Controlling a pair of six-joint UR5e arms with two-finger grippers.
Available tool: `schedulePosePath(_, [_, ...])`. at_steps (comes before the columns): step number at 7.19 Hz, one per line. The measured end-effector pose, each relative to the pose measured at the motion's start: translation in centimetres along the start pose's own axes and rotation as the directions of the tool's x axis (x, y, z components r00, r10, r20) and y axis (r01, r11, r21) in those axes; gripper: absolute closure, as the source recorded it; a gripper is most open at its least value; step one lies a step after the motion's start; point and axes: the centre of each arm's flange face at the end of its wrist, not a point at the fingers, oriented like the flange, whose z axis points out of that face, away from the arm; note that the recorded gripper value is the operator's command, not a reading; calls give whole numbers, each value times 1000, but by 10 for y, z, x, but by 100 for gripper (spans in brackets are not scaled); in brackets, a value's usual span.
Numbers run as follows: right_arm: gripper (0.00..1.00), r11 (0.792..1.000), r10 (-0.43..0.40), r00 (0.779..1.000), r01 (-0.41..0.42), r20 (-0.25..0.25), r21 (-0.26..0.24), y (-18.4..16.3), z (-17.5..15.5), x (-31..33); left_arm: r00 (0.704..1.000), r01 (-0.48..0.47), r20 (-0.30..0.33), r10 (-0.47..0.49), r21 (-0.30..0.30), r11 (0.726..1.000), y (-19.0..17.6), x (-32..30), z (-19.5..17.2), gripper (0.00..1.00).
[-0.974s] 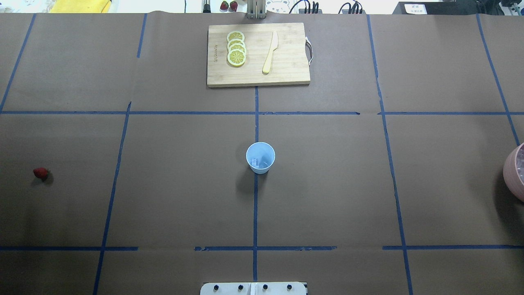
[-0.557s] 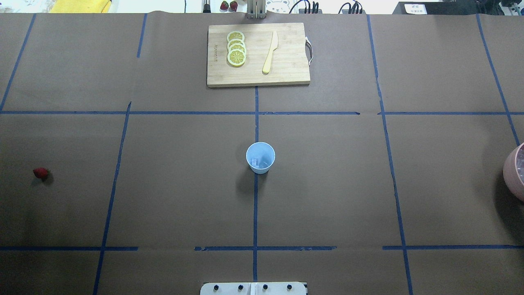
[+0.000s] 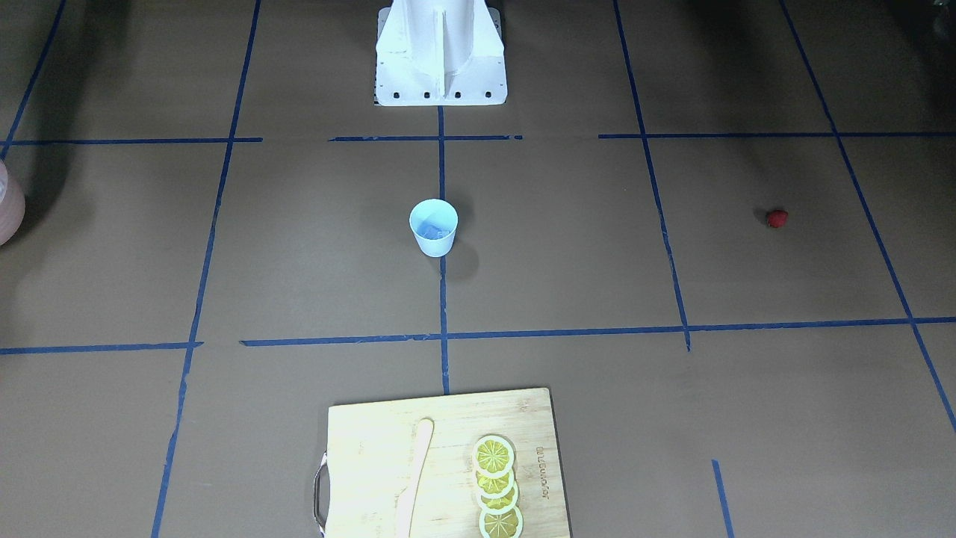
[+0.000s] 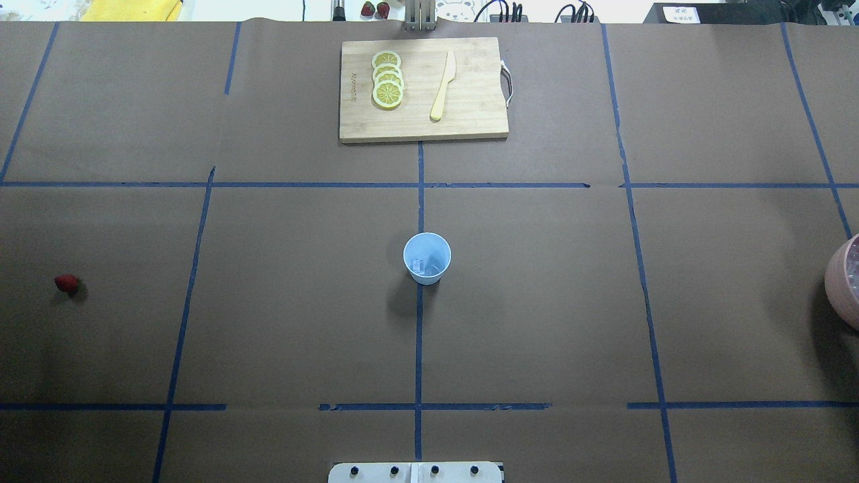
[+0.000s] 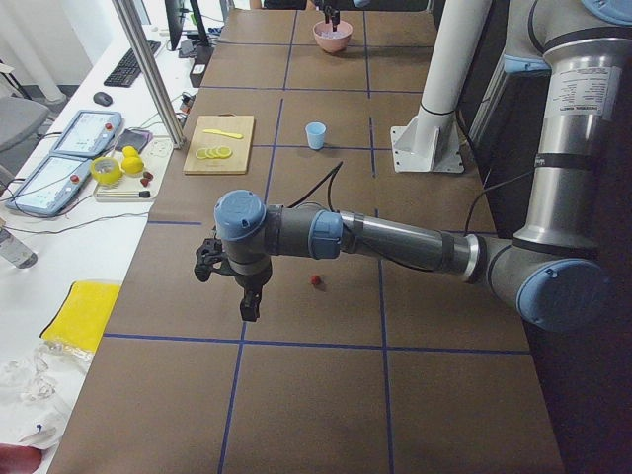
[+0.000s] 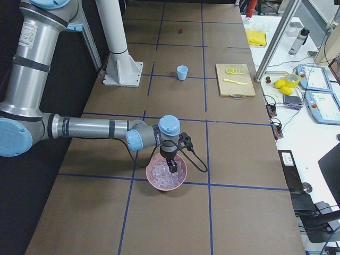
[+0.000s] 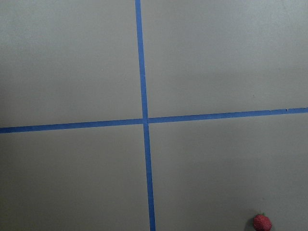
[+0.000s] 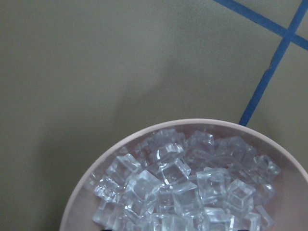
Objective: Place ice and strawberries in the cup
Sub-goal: 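Reach the right gripper into the pink bowl and grasp an ice cube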
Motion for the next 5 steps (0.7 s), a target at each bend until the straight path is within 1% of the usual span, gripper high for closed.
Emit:
schedulePosePath(3, [18, 1000, -1, 1000, 1, 3, -15, -5, 11, 4, 1000, 0, 0, 0, 0, 1000, 0, 0, 0, 0])
schedulePosePath(5, [18, 1000, -3, 1000, 3, 5, -21, -4, 13, 3, 1000, 0, 0, 0, 0, 1000, 0, 0, 0, 0])
